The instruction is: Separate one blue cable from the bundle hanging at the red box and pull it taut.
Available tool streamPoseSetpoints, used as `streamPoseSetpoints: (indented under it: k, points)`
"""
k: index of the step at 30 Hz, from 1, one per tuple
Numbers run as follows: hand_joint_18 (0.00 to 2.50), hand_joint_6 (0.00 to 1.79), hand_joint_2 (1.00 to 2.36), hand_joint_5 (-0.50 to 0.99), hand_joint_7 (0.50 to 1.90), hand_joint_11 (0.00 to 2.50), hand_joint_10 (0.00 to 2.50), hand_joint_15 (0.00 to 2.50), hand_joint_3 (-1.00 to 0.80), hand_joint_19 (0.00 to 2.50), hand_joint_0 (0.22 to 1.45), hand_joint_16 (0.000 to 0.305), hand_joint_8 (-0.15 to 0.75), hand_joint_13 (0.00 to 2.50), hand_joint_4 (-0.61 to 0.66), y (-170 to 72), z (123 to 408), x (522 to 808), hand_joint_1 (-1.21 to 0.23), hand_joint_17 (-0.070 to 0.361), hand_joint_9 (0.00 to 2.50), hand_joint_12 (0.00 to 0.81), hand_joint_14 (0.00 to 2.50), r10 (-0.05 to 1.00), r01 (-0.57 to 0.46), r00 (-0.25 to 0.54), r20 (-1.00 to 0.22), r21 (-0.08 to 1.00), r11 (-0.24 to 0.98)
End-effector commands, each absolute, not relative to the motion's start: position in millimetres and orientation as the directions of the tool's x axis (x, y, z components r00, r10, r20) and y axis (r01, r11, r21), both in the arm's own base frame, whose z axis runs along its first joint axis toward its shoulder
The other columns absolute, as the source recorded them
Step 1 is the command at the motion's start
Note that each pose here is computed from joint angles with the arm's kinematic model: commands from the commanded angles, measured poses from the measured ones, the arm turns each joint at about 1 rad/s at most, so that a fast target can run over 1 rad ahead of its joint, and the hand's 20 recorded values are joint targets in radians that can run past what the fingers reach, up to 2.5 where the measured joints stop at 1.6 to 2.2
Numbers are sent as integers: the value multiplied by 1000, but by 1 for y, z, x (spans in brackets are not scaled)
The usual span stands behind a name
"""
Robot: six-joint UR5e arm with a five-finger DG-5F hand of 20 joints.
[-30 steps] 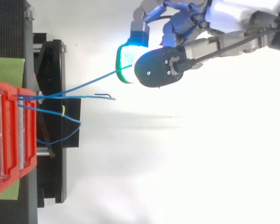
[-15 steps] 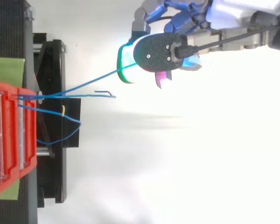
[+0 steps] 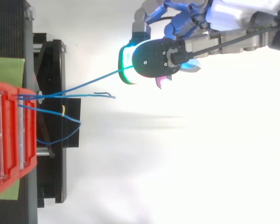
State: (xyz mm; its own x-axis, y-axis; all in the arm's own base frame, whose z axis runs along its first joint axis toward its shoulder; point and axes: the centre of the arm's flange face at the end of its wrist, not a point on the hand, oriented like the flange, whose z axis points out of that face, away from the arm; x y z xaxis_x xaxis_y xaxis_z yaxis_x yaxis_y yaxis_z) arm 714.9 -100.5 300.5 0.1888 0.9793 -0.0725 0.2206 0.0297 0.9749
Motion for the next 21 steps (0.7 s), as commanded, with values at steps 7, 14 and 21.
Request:
streamPoseSetpoints:
  k: [7,14,21]
  points:
    - [666,934,1005,-235,937,1339,1078,887,-446,536,689,40,254,989,-8,-100,300,714,-650,90,854,331,25,979,228,189,-70,973,26]
    - [662,913,1000,-236,910,1367,1053,886,-500,547,575,42,269,989,91,-101,297,709,-546,94,864,336,25,979,267,187,-80,963,27]
    - [658,908,1000,-236,906,1341,1070,883,-500,543,540,44,279,984,111,-102,297,708,-520,98,863,341,24,979,271,188,-81,962,27]
